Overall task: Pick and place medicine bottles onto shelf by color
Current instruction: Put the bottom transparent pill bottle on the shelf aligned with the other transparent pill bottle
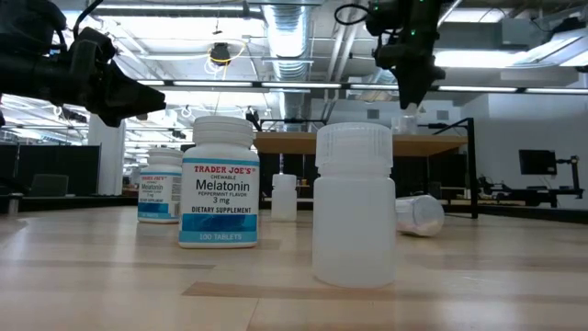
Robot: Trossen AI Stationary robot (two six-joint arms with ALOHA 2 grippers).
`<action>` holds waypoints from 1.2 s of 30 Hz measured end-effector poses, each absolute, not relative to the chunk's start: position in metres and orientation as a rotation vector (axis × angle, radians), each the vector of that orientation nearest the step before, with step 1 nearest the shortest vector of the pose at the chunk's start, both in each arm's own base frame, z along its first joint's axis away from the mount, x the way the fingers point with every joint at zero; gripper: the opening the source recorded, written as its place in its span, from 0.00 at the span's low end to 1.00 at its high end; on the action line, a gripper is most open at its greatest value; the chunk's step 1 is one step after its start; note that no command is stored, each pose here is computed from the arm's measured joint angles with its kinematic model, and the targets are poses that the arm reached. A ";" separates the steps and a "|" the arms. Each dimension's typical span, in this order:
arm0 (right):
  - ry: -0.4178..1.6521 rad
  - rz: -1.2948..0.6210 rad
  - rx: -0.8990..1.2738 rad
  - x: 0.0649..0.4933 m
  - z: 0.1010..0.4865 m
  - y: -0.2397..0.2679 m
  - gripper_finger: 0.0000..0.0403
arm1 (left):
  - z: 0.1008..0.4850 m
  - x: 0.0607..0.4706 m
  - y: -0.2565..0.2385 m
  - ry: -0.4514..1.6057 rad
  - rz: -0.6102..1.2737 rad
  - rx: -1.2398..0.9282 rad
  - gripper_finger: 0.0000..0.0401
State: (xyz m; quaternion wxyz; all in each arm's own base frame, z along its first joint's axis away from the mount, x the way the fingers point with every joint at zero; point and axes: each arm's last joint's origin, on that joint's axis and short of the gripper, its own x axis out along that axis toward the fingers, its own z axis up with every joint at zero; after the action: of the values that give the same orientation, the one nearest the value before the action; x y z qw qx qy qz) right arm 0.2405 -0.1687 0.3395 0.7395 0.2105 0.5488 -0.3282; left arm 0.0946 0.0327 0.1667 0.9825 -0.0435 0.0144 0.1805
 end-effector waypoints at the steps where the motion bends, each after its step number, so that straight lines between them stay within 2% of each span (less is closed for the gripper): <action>1: 1.200 -0.726 0.465 0.240 0.340 -0.171 0.31 | 0.167 0.095 0.033 0.029 0.363 -0.087 0.37; 12: 1.216 -0.756 0.500 0.231 0.337 -0.180 0.31 | 0.167 0.095 0.033 0.029 0.363 -0.087 0.37; 18: 1.195 -0.663 0.499 0.234 0.337 -0.179 0.31 | 0.167 0.095 0.033 0.029 0.364 -0.087 0.37; 25: 1.185 -0.671 0.508 0.235 0.338 -0.179 0.31 | 0.167 0.095 0.033 0.029 0.364 -0.087 0.37; 36: 1.185 -0.675 0.508 0.235 0.338 -0.179 0.46 | 0.167 0.095 0.033 0.029 0.363 -0.088 0.37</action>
State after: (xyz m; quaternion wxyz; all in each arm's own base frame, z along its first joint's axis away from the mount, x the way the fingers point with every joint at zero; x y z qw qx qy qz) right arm 0.2351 -0.1794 0.3375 0.7468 0.2323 0.5414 -0.3085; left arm 0.0945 0.0326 0.1667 0.9825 -0.0435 0.0146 0.1806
